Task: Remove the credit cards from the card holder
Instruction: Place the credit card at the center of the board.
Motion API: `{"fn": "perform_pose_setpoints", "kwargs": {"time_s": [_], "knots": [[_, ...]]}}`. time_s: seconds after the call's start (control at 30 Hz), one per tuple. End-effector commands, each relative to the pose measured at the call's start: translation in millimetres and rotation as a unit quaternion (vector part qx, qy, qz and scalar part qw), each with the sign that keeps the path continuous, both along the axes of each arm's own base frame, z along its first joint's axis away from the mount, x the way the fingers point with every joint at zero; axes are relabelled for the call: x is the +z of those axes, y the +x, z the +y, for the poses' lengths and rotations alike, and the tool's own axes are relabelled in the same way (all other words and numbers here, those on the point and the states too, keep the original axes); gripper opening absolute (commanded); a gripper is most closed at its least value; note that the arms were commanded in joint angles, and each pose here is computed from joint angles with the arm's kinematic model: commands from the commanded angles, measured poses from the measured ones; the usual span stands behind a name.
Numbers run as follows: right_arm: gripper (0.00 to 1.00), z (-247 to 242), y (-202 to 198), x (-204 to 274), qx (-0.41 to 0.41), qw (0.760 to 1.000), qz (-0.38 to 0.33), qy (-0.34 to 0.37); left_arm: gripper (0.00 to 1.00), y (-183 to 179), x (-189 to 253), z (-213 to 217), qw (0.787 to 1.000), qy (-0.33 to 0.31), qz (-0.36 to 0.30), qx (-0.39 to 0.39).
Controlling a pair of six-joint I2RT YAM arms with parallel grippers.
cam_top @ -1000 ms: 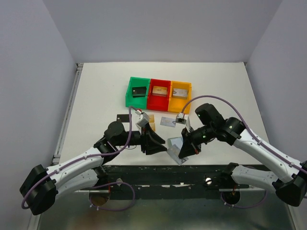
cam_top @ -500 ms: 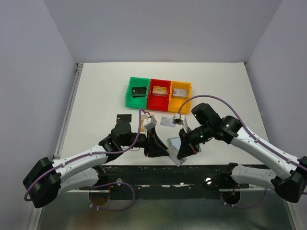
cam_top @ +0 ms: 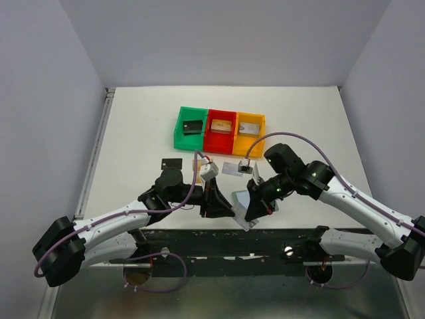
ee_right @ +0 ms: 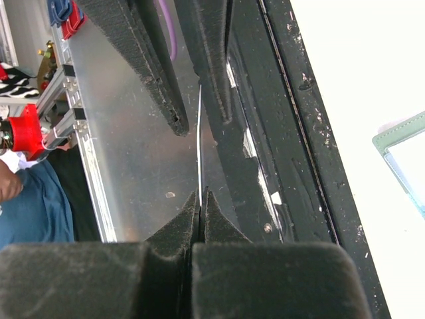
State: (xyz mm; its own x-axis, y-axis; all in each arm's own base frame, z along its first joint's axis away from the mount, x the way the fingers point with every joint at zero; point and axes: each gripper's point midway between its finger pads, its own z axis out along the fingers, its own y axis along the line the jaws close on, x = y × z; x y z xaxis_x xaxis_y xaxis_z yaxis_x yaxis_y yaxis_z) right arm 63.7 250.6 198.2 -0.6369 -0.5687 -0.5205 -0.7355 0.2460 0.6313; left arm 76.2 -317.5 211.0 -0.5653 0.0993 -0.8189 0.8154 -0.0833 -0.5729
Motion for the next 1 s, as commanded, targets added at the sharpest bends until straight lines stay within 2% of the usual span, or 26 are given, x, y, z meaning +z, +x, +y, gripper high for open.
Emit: {"fn": "perform_pose_setpoints", "kwargs": {"time_s": [0.0, 0.23, 0.27, 0.37, 0.47, 0.53, 0.57, 0.6, 0.67, 0.73, 0.97], "knots": [[0.0, 1, 2, 4, 0.004, 1.0, -0.019, 0.003, 0.28, -6, 11, -1, 0.999, -0.02, -0.014, -0.023], [0.0, 0, 2, 3, 0.002, 1.0, -0.023, 0.004, 0.0, -7, 9, -1, 0.999, -0.021, -0.01, -0.023], [0.01, 0, 4, 3, -0.005, 1.0, -0.028, 0.003, 0.0, -8, 11, -1, 0.999, -0.027, -0.011, -0.025], [0.4, -5, 27, 4, -0.076, 0.994, -0.076, -0.02, 0.0, -5, 13, 0, 0.999, -0.04, -0.011, -0.008], [0.57, -19, 60, 11, -0.192, 0.971, -0.135, -0.034, 0.0, 28, -4, 5, 0.995, -0.02, -0.001, 0.095], [0.6, -37, 81, 20, -0.275, 0.944, -0.177, -0.039, 0.0, 62, -16, 16, 0.981, -0.009, 0.028, 0.191], [0.61, -43, 86, 29, -0.304, 0.932, -0.193, -0.025, 0.0, 82, -26, 24, 0.967, 0.006, 0.049, 0.25], [0.61, -50, 90, 31, -0.33, 0.921, -0.204, -0.021, 0.0, 98, -37, 32, 0.951, 0.024, 0.073, 0.299], [0.61, -59, 94, 38, -0.363, 0.906, -0.218, 0.005, 0.0, 127, -69, 49, 0.907, 0.099, 0.121, 0.391], [0.61, -67, 97, 36, -0.39, 0.893, -0.224, 0.013, 0.0, 142, -87, 54, 0.884, 0.151, 0.131, 0.423], [0.59, -69, 89, 14, -0.403, 0.895, -0.19, 0.011, 0.0, 175, -105, 48, 0.856, 0.159, 0.133, 0.473]]}}
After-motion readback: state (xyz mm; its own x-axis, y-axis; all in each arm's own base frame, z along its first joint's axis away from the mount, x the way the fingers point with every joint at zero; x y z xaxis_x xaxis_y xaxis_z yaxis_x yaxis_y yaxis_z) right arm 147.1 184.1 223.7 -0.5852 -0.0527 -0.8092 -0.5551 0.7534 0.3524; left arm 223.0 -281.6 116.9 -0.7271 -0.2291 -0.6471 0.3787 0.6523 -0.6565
